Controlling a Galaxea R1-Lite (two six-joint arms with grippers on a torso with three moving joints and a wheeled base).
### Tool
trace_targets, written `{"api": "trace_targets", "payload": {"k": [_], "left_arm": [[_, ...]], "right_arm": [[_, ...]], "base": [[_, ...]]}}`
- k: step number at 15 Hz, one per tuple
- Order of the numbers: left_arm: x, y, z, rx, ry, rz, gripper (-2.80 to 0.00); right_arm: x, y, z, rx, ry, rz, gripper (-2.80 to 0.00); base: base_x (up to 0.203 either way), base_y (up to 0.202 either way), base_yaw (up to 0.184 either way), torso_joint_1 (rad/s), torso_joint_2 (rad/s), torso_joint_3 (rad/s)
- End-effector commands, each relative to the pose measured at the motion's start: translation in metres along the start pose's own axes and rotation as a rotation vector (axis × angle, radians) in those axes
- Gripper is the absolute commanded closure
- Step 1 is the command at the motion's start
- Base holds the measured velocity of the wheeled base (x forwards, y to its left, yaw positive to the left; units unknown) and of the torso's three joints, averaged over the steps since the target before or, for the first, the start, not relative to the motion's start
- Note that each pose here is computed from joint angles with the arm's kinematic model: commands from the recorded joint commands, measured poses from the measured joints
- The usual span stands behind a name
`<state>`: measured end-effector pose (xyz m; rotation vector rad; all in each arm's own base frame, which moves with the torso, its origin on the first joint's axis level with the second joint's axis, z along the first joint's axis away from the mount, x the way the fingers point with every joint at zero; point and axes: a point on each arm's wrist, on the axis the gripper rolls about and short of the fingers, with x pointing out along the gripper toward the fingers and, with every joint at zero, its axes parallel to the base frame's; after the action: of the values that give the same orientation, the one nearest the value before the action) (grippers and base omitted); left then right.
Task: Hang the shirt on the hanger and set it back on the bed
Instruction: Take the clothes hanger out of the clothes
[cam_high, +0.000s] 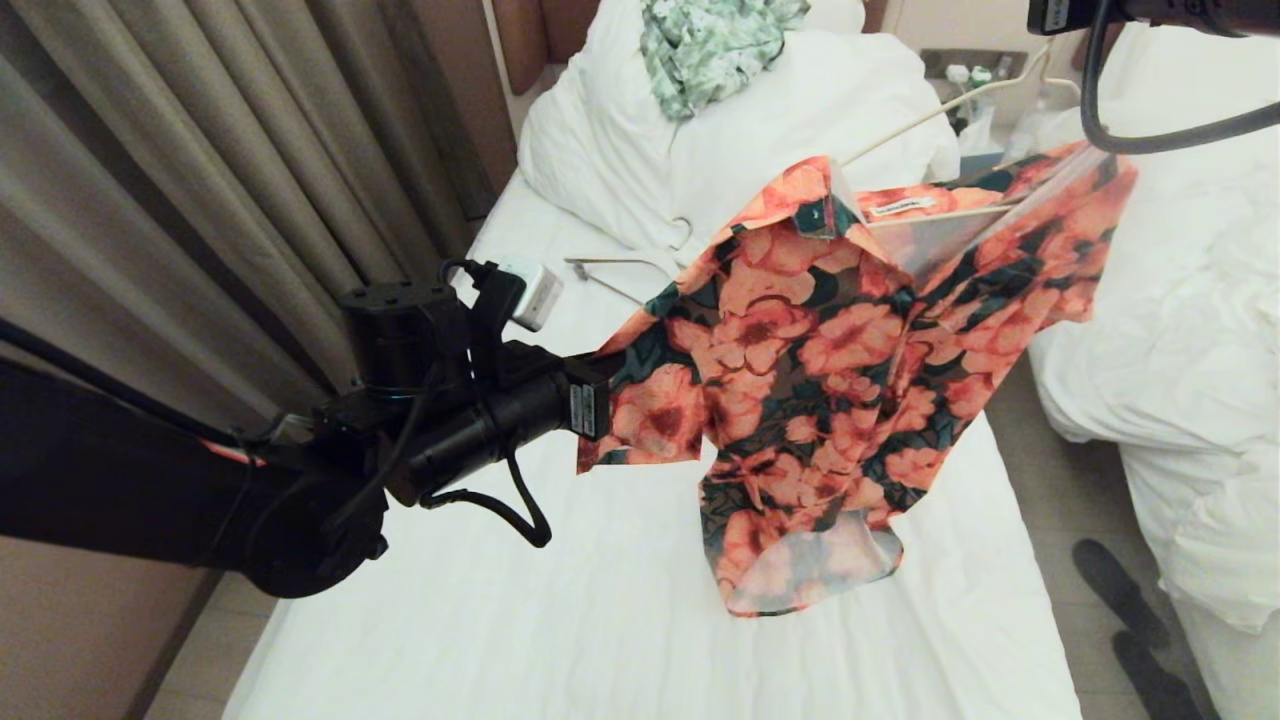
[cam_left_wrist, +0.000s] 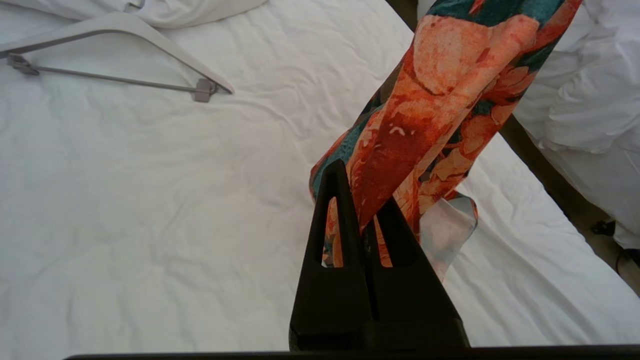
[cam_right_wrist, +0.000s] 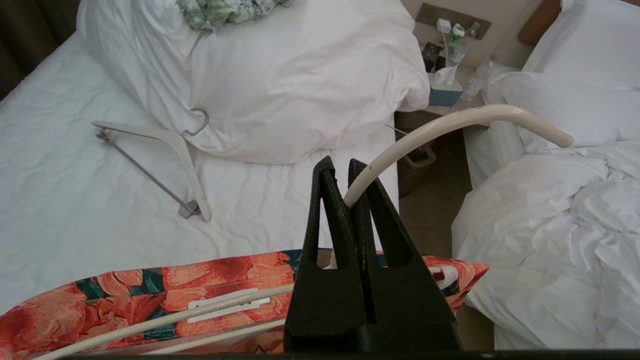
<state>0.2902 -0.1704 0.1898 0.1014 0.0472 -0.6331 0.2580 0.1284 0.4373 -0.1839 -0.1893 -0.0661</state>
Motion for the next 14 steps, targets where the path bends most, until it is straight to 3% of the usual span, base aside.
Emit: {"api": "trace_targets", "payload": {"k": [1, 3, 4, 10, 14], "left_arm": [[-0.001, 0.0, 0.003, 0.002, -0.016, 0.001, 0.0], [-0.003, 0.0, 0.004, 0.004, -0.02, 0.002, 0.0], [-0.005, 0.0, 0.006, 0.006, -0.026, 0.004, -2.8], [-0.037, 0.006, 0.035, 0.019, -0.114, -0.007, -2.8], [-0.043, 0.056, 0.035, 0.025, -0.126, 0.08, -2.8]], "right_arm": [[0.0, 0.0, 0.0, -0.001, 0.001, -0.004, 0.0], [0.0, 0.0, -0.001, -0.003, 0.003, -0.002, 0.0], [0.001, 0.001, -0.001, -0.003, 0.004, -0.003, 0.0], [0.01, 0.002, -0.009, -0.017, 0.024, -0.015, 0.0], [0.011, 0.005, -0.01, -0.021, 0.028, -0.01, 0.0]], "base": [[0.0, 0.0, 0.0, 0.0, 0.0, 0.0], [0.0, 0.0, 0.0, 0.0, 0.0, 0.0], [0.0, 0.0, 0.0, 0.0, 0.0, 0.0], [0.0, 0.0, 0.0, 0.0, 0.0, 0.0], [0.0, 0.0, 0.0, 0.0, 0.0, 0.0]]}}
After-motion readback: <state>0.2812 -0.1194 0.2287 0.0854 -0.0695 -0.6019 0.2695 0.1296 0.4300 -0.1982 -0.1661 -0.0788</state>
